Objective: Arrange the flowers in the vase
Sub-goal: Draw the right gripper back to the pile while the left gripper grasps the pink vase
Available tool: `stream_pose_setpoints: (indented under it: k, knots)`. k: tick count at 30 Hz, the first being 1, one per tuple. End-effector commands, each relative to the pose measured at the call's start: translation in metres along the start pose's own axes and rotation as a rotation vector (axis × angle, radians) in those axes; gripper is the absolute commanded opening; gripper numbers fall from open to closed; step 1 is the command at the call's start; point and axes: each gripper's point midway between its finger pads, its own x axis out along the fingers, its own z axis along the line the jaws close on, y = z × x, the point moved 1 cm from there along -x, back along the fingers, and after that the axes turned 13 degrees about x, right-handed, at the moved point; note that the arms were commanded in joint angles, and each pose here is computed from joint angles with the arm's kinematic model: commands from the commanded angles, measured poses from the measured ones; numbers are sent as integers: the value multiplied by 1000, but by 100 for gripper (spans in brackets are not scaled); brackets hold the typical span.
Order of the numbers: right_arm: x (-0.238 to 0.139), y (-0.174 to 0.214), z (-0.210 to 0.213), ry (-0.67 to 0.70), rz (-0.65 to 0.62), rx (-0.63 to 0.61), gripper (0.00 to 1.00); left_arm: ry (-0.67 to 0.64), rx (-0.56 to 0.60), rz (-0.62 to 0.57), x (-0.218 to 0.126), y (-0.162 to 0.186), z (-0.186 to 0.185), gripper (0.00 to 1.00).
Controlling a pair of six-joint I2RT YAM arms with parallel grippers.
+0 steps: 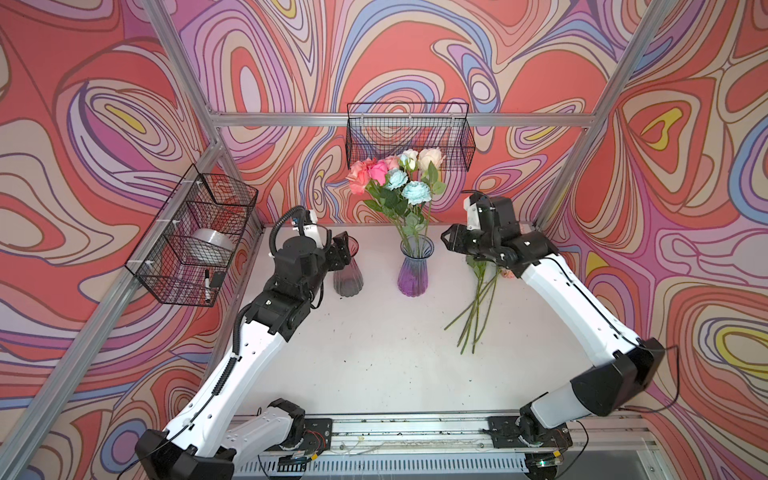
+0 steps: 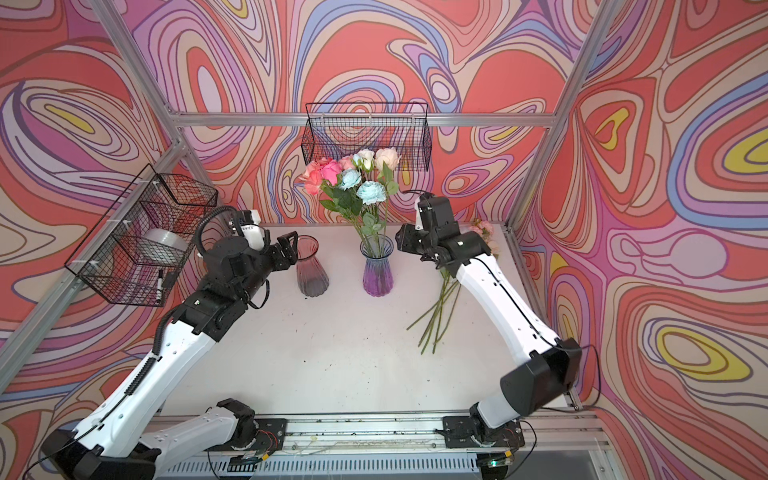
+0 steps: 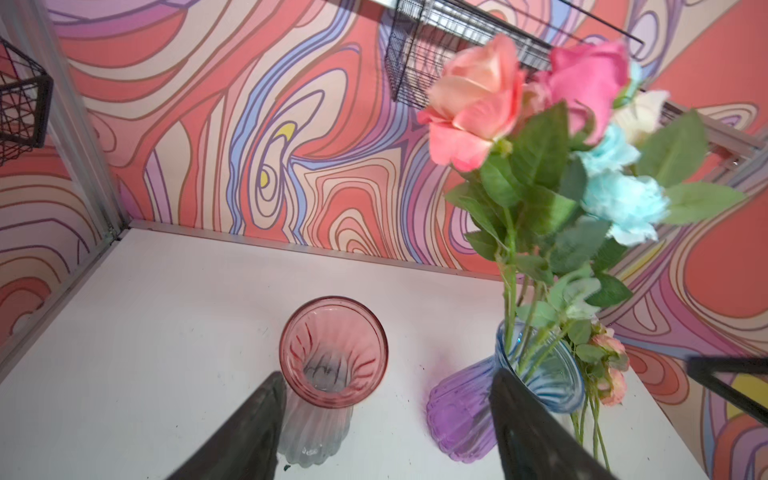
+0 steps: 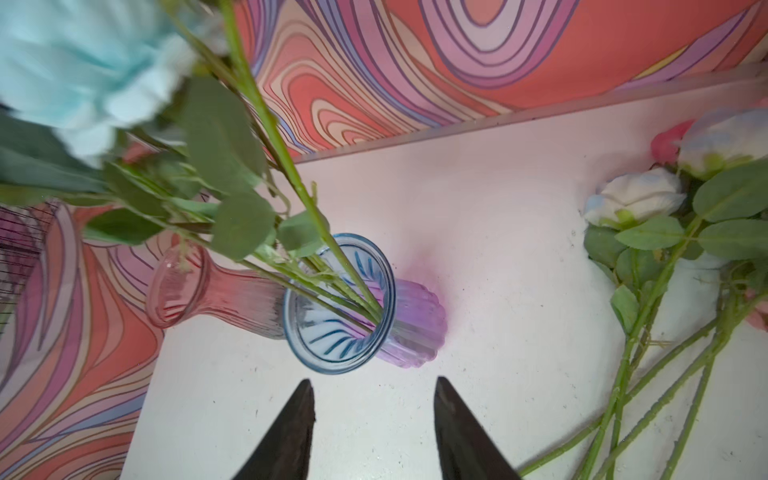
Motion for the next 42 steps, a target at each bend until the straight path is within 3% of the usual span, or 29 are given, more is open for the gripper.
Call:
stream_pose_setpoints:
  k: [1,7,16,20,27,35,42]
  knots:
    - [-6,11,-25,65,-20,19,48,20,-62,280,28,39,14,70]
    - [-27,23,-44,106,-38,6,48,-9,-58,530,74,66,34,54]
    - [-50,29,-56,139,-63,-31,49,-38,7,690,102,100,45,55]
    - [-52,27,-60,161,-80,-45,49,-18,22,746,108,120,45,44]
    - [-54,30,-72,212,-92,-47,49,23,28,811,108,135,41,31]
    - [-58,32,-83,253,-114,-47,49,93,-4,838,102,139,35,4]
    - [-60,29,-84,258,-134,-47,49,149,-12,851,83,136,27,0]
